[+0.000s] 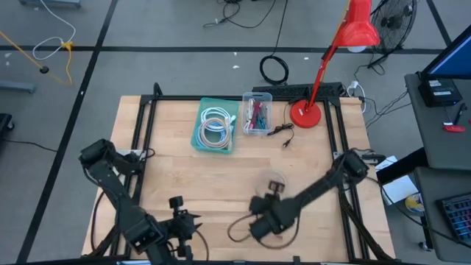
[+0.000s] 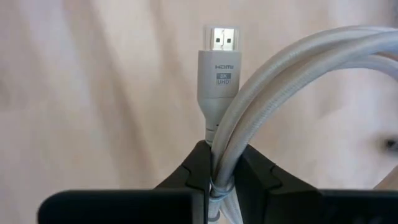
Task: Pick and place items into bin
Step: Put the light brown HDMI cable into the green bin
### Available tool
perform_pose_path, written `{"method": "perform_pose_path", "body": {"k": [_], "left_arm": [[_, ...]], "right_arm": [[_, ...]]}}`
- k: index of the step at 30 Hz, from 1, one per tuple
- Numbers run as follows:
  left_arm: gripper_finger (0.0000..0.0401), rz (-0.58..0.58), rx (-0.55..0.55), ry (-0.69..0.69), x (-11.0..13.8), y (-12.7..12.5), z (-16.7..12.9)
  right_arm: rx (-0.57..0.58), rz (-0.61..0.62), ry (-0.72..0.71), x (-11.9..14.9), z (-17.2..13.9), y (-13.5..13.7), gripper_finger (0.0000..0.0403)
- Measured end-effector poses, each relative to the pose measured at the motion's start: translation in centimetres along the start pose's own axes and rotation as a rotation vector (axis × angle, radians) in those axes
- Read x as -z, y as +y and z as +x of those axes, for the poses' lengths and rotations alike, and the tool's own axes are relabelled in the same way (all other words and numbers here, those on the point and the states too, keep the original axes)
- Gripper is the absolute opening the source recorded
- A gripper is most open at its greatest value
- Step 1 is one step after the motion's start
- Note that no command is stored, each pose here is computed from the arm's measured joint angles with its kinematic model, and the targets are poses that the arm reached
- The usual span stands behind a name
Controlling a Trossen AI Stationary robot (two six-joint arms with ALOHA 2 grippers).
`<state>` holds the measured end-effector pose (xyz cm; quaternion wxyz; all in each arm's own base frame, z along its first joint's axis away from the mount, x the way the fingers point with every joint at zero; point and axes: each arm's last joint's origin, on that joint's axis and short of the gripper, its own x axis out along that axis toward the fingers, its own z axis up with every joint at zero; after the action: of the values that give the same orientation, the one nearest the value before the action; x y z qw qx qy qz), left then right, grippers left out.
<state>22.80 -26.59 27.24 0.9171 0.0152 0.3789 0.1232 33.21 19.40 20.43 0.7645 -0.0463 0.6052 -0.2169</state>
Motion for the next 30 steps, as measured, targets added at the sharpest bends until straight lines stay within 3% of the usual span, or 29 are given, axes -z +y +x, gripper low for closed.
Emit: {"method": "perform_pose_path", "body": {"k": [13,20,24,30], "left_arm": [[0.0113,-0.201,0.026,-0.113,1.8,-1.5,-2.3],[0.0113,-0.229,0.045,-0.124,2.5,-2.8,-1.6],[0.0113,-0.231,0.046,-0.102,2.9,-3.3,-1.1],[0.0113,-0.235,0.043,-0.087,3.2,-3.6,-0.7]], "right_arm": [[-0.028,0.049,-0.356,-9.4,-2.4,-15.3,0.0033],[-0.226,0.252,-0.467,-13.0,0.0,-23.2,0.0033],[-0.215,0.328,-0.467,-13.8,1.8,-25.7,0.0033],[-0.241,0.383,-0.529,-14.8,2.6,-26.8,0.0033]]}}
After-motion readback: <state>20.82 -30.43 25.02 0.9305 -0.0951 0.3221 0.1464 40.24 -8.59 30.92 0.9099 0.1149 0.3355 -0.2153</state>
